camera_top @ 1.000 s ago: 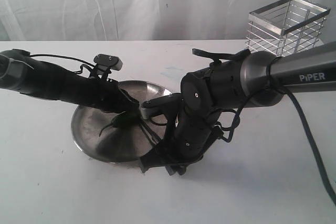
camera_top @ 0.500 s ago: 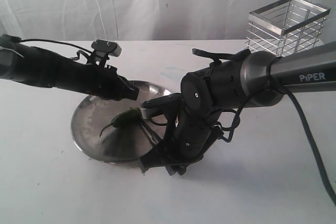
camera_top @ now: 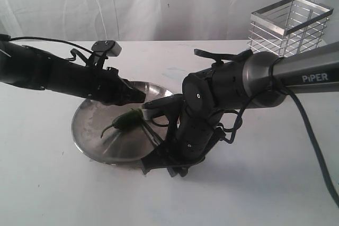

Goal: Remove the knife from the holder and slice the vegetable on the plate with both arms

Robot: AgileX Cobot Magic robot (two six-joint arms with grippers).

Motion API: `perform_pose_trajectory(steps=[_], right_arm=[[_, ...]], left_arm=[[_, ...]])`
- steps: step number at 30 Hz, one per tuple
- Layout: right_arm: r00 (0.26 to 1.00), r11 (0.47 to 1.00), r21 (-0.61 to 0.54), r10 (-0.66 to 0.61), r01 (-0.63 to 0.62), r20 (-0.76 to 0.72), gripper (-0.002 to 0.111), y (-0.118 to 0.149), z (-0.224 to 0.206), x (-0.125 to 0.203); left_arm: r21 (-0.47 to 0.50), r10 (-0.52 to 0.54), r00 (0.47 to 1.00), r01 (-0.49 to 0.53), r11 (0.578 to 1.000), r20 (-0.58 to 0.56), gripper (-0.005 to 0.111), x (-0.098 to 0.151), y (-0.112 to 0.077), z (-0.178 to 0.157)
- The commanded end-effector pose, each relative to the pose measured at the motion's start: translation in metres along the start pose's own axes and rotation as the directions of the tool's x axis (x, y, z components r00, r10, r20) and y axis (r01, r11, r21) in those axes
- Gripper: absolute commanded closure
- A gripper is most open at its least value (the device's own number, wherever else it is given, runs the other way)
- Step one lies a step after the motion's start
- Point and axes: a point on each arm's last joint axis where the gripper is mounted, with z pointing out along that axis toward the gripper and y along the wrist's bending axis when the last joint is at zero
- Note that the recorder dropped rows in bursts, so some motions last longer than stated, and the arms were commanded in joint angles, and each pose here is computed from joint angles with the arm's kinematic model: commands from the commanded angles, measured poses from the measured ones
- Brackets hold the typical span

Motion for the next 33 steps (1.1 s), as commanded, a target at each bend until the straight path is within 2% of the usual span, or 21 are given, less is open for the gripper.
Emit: perform_pose_trajectory(steps=[1, 3, 7, 14, 19, 24, 33], right_arm=[[1.000, 1.000, -0.001, 0.011, -0.011, -0.002, 0.108, -0.003, 0.000, 0.001], [1.000, 1.000, -0.001, 0.011, -0.011, -0.002, 0.108, -0.003, 0.000, 0.001], [1.000, 1.000, -0.001, 0.010, -0.010, 0.000, 0.108, -0.003, 0.000, 0.000], [1.000, 1.000, -0.001, 0.010, -0.010, 0.000, 0.108, -0.003, 0.000, 0.000], [1.000, 1.000, -0.001, 0.010, -0.010, 0.000, 0.108, -0.003, 0.000, 0.000], [1.000, 1.000, -0.001, 0.010, -0.010, 0.000, 0.108, -0.003, 0.000, 0.000], [1.000, 1.000, -0.001, 0.010, -0.010, 0.000, 0.108, -0.003, 0.000, 0.000]], left_arm=[[0.042, -0.063, 0.998, 0.063, 0.997, 0.004, 0.107, 0.006, -0.006, 0.000], [0.077, -0.070, 0.998, 0.070, 0.995, -0.002, 0.107, 0.009, -0.009, 0.000], [0.086, -0.103, 0.995, 0.103, 0.991, -0.010, 0.107, 0.015, -0.010, 0.000], [0.032, -0.146, 0.988, 0.148, 0.989, -0.050, 0.107, 0.034, -0.007, 0.011], [0.022, -0.103, 0.992, 0.105, 0.994, -0.077, 0.107, 0.039, -0.014, 0.021], [-0.040, -0.048, 0.992, 0.044, 0.998, -0.114, 0.107, 0.044, -0.016, 0.027], [-0.038, -0.042, 0.993, 0.038, 0.999, -0.108, 0.107, 0.041, -0.017, 0.026]])
